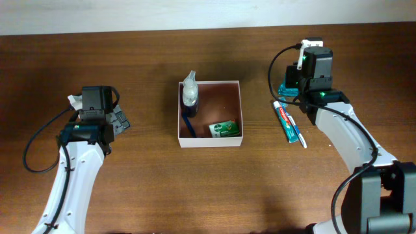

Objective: Pack container
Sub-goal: 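Lower the right gripper around the Listerine bottle cap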

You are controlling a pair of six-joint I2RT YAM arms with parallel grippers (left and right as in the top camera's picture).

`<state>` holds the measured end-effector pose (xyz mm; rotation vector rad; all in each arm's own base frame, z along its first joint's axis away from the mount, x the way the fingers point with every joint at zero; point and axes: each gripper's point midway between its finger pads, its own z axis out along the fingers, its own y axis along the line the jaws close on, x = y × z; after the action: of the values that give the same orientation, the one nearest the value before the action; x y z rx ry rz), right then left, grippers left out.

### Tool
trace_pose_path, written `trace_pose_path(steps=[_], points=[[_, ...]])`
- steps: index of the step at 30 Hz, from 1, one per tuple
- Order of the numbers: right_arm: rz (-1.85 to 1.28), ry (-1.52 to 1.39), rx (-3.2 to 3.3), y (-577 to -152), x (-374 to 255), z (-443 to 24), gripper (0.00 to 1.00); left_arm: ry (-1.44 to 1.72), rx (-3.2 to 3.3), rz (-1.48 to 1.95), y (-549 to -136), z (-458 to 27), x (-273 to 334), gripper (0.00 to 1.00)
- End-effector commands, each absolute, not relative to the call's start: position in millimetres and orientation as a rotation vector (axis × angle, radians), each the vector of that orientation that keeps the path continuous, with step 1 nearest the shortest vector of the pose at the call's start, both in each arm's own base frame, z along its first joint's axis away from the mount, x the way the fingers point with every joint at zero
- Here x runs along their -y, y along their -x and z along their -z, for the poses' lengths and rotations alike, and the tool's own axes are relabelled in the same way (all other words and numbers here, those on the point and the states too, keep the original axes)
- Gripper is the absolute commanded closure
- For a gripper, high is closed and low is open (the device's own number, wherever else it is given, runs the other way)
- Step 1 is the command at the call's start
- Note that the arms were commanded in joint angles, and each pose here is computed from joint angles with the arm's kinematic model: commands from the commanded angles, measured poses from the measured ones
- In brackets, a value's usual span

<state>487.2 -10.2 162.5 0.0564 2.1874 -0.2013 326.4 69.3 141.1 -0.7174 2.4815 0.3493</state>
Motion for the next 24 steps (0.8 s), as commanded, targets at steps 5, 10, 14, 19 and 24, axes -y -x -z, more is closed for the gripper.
trace_pose_path(steps=[5, 10, 14, 19, 24], points=[[0.211, -0.061, -2.137, -487.9, 12.5, -186.7, 0.82, 0.719, -2.44, -0.359, -329.6, -155.0, -73.3, 0.01], [0.215, -0.047, -2.097, -483.1, 12.1, -207.6, 0.82, 0.719, -2.44, -0.359, -329.6, -155.1, -73.3, 0.01], [0.216, -0.043, -2.082, -476.7, 12.2, -220.1, 0.82, 0.719, -2.44, -0.359, -329.6, -155.0, -73.3, 0.01], [0.216, -0.043, -2.081, -469.8, 12.6, -227.8, 0.82, 0.719, -2.44, -0.359, -329.6, -155.1, -73.3, 0.01], [0.211, -0.029, -2.072, -462.4, 8.1, -238.3, 0.82, 0.719, -2.44, -0.359, -329.6, -155.0, -73.3, 0.0]])
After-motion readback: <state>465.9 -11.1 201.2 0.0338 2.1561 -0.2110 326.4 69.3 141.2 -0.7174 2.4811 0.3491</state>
